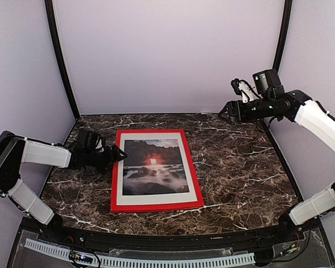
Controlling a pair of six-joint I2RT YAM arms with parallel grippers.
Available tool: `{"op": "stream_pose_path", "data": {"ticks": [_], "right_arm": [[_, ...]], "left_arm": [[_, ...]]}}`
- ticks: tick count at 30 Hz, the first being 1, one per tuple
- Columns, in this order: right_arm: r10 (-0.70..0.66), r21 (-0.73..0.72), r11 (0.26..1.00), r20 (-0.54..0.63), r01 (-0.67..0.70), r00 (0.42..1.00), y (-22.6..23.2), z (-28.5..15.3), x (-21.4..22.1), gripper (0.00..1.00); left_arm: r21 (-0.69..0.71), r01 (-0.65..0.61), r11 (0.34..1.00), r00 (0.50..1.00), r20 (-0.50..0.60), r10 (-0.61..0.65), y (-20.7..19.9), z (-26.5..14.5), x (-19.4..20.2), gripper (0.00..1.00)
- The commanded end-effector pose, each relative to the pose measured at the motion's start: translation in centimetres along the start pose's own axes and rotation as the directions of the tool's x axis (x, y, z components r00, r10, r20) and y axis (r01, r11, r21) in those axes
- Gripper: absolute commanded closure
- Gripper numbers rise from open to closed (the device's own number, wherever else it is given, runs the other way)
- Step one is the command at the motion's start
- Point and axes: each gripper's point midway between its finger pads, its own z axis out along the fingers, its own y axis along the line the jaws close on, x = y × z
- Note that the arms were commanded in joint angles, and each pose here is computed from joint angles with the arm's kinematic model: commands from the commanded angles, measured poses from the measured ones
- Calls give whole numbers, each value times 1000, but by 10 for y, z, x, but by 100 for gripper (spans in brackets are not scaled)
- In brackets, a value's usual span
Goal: Put the photo into the frame
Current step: Place the photo frame at the center of the board, then reset both arms
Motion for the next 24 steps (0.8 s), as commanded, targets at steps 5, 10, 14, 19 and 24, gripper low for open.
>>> {"op": "stream_pose_path", "data": {"ticks": [5,10,14,19,24], "right_arm": [[-24,79,997,8,23,1000,-17,2,6,19],[-23,169,985,-11,25,1000,-35,5,14,12],[-19,236,971,-23,24,1000,-48,8,21,8],[-11,312,950,-40,23,999,-64,13,28,1],[-17,365,931,17,9,1000,-75,10,24,1]], "left_arm": [[-205,-244,948,964,55,260,-2,-21,-38,12],[-346,-316,883,925,95,368,-5,-52,-64,11],[-408,-354,842,877,169,450,-25,-88,-90,8],[-549,-361,754,783,260,565,-32,-141,-117,1],[-578,-353,736,732,319,602,-46,-183,-124,1]]}}
